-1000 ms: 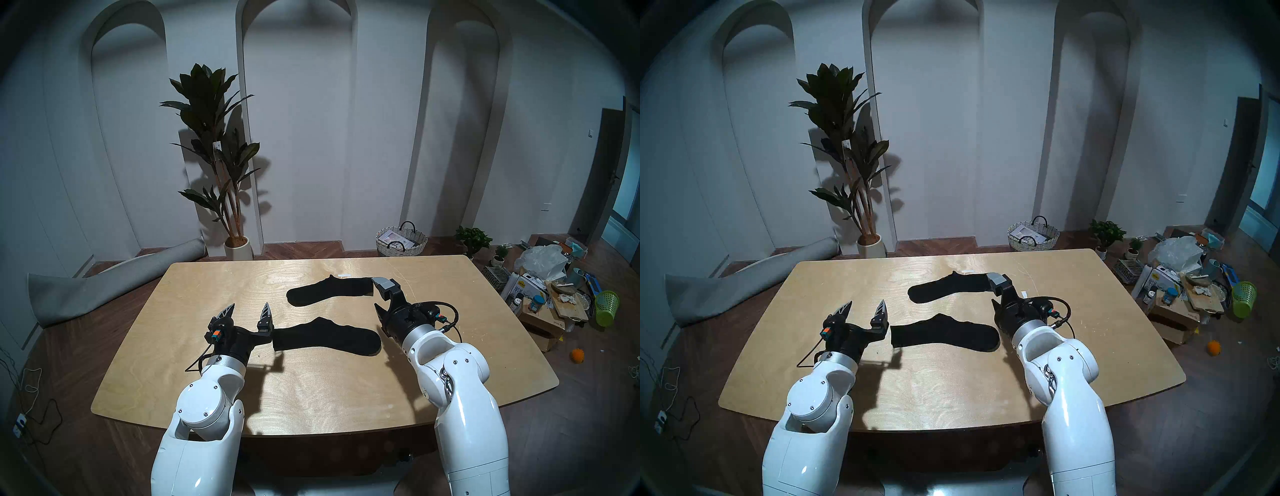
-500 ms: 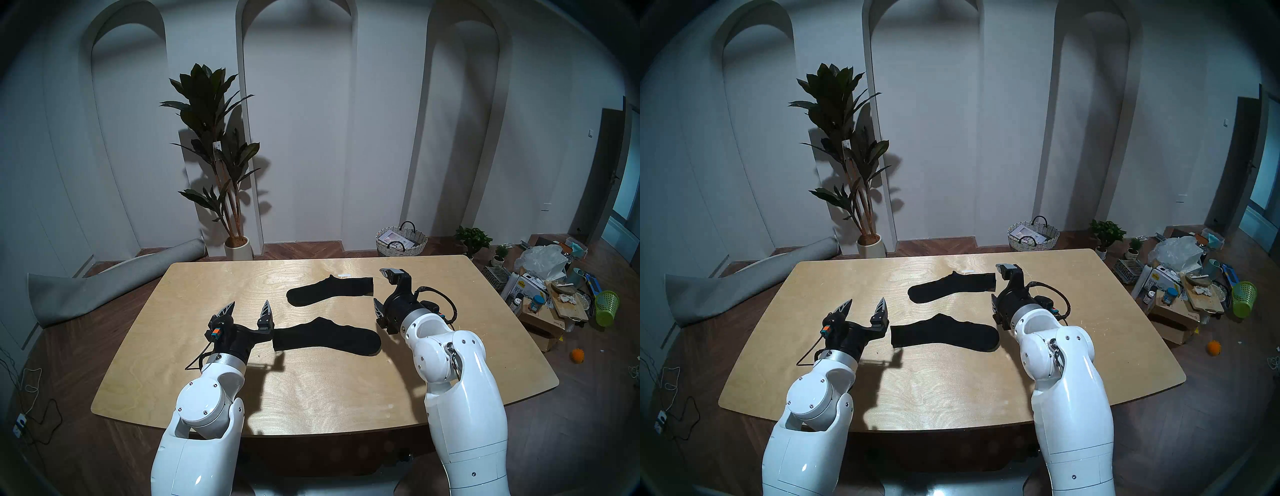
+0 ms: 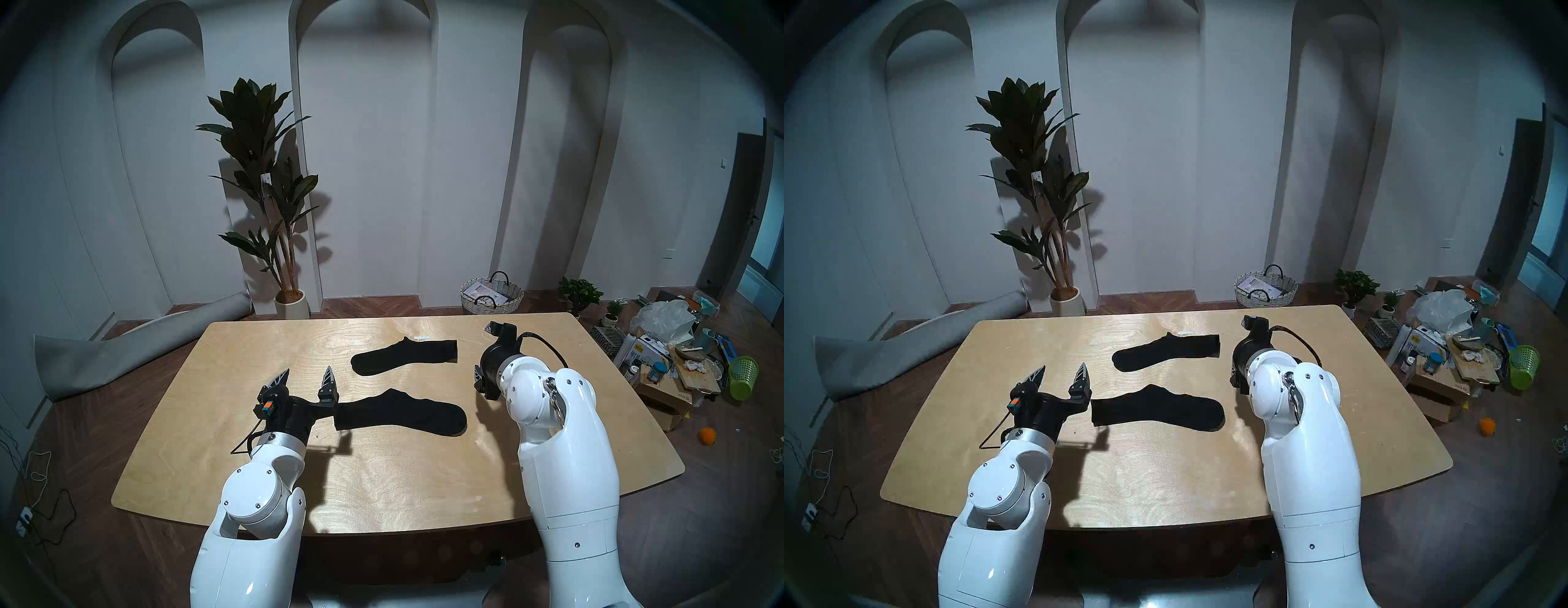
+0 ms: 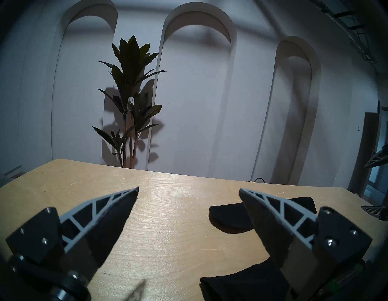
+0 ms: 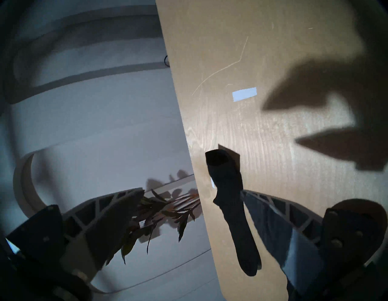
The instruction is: Fold socks in half once and place them neatly on the table
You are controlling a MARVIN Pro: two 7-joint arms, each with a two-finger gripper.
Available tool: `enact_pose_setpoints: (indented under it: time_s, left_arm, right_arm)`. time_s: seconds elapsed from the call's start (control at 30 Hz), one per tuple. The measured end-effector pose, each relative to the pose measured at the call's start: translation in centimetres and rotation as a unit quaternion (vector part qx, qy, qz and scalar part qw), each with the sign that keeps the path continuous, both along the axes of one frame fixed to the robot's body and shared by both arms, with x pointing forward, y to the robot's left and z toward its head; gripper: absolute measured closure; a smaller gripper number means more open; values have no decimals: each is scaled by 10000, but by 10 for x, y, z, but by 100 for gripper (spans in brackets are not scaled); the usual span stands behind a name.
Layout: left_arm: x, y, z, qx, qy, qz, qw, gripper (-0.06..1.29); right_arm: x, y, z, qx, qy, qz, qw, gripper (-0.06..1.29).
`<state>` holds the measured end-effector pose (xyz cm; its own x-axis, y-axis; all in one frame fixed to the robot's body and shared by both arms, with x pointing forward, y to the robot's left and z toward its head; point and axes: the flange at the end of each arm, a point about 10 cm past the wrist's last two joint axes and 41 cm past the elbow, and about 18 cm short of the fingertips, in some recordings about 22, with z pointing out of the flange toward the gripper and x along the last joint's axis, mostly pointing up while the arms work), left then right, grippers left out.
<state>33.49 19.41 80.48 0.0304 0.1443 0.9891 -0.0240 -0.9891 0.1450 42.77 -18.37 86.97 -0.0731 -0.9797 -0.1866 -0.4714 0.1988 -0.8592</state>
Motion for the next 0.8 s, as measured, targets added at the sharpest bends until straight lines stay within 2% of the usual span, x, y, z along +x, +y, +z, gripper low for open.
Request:
enact_pose_setpoints:
  time_s: [0.17,0.27,0.8]
  left_arm:
    - [0,-1,1,4,-1,77,10000,-1]
    - [0,-1,1,4,-1,100,10000,-1]
    - [-2,-3,6,9,-29,239,9997,-1]
  right_arm:
    - [14,10,-7,-231,262,-165,9993,-2]
    - [20,14,-10,-335,295,-184,9988,-2]
    - [65,41,-25,-819,250,-135,9962,-2]
